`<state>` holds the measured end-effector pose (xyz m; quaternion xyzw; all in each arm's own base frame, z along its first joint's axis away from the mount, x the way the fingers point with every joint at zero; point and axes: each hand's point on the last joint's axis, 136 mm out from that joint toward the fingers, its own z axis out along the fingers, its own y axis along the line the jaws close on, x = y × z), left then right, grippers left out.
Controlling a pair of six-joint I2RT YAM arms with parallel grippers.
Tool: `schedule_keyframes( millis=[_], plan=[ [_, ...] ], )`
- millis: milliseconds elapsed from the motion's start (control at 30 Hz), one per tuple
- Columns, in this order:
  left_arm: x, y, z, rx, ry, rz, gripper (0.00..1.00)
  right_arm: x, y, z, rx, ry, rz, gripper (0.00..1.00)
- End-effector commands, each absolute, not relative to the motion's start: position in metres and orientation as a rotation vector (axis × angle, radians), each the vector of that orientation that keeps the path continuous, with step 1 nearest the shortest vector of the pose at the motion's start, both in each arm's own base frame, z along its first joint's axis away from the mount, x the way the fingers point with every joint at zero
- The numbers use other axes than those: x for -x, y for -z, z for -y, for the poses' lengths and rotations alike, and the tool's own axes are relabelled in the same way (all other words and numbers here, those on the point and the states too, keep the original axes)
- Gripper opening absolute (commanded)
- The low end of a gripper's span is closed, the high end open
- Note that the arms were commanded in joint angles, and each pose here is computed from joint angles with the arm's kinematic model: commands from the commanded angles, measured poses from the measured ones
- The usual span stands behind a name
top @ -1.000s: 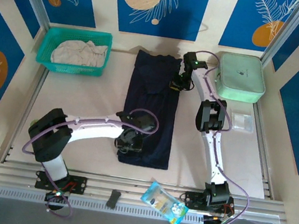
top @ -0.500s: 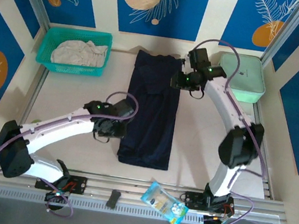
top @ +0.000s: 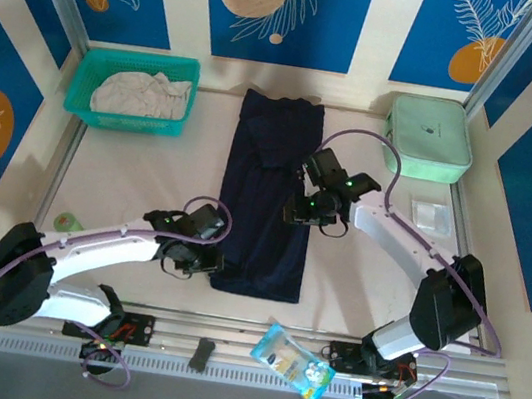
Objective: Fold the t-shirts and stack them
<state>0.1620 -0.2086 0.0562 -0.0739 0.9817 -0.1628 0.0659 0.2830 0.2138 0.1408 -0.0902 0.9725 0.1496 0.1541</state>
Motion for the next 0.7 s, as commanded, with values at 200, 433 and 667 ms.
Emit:
schedule_keyframes(
  millis=[200,433,667],
  plan=[
    [-0.149,-0.036,0.210,0.278,0.502,-3.026,0.40,-0.285,-0.164,-0.208,0.205,-0.431,-2.721,0.41],
    [-0.151,-0.036,0.218,0.266,0.535,-3.022,0.38,-0.284,-0.163,-0.204,0.190,-0.427,-2.722,0.41],
    [-0.152,-0.035,0.223,0.257,0.536,-3.023,0.28,-0.284,-0.163,-0.202,0.182,-0.428,-2.722,0.40]
  ],
)
